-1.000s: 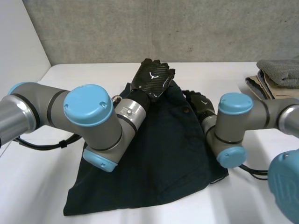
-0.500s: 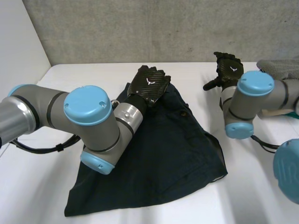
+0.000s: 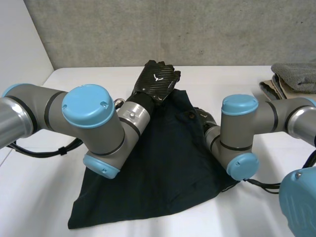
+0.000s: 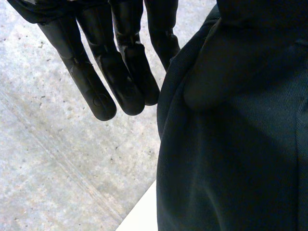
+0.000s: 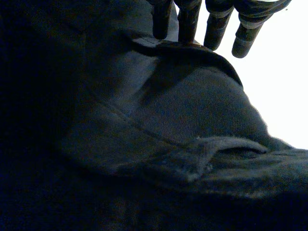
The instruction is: Fold the laundry.
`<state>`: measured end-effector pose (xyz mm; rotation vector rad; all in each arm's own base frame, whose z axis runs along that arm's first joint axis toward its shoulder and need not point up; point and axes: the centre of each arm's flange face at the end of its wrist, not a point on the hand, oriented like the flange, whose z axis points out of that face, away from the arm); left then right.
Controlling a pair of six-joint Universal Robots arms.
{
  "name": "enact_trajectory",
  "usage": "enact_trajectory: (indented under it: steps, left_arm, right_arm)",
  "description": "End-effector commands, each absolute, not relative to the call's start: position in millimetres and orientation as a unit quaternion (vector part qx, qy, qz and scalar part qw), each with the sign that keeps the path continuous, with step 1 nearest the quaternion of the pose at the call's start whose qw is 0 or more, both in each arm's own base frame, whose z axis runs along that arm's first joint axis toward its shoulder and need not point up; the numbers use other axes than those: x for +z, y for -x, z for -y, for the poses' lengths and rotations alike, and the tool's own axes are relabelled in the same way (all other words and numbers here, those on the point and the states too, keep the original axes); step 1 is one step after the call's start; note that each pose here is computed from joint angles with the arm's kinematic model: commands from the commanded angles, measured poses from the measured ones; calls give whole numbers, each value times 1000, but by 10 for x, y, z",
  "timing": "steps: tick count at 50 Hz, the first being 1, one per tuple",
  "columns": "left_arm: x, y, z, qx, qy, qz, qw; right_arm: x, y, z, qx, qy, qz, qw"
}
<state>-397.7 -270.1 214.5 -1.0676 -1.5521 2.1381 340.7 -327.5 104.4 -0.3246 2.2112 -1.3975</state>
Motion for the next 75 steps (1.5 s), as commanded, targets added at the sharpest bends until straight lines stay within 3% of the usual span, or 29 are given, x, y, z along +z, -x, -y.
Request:
enact_trajectory:
  steps: [1,5,10,19,28,33,35,39,45,56,65,75]
  left_arm:
    - [2104,3938,2788,742,371,542,135]
    - [2136,3915,2793,741,368,544,136]
    - [2195,3887,2780,743,366,544,136]
    - [2251,3834,2782,744,363,543,143]
    - [2250,3815,2782,742,360,546,144]
    - [2257,3816,2779,743,361,545,145]
    - [2255,3811,2784,742,361,546,144]
    - [2252,3783,2820,743,357,548,140]
    - [2209,3772,2834,740,359,551,139]
    - [1969,3832,2772,725,387,556,123]
    - [2037,3712,2743,728,381,562,99]
    - [2261,3406,2538,720,370,581,82]
  right_arm:
    - [1314,-3130,3411,-547,147,-800,198]
    - [1451,-3033,3381,-553,212,-788,166]
    - [1523,-3013,3275,-531,270,-786,167]
    - [1395,-3216,3007,-448,357,-778,259]
    - [973,-3460,3200,-420,302,-795,317]
    - [1073,-3474,3407,-455,260,-789,322]
    - [1157,-3424,3538,-484,230,-785,311]
    - [1454,-3133,3924,-601,129,-756,226]
    - [1634,-2893,4087,-669,119,-718,153]
    - [1664,-2780,4047,-658,137,-728,132]
    - [1632,-2590,4131,-652,166,-736,83]
    - [2066,-2481,3972,-645,247,-721,59]
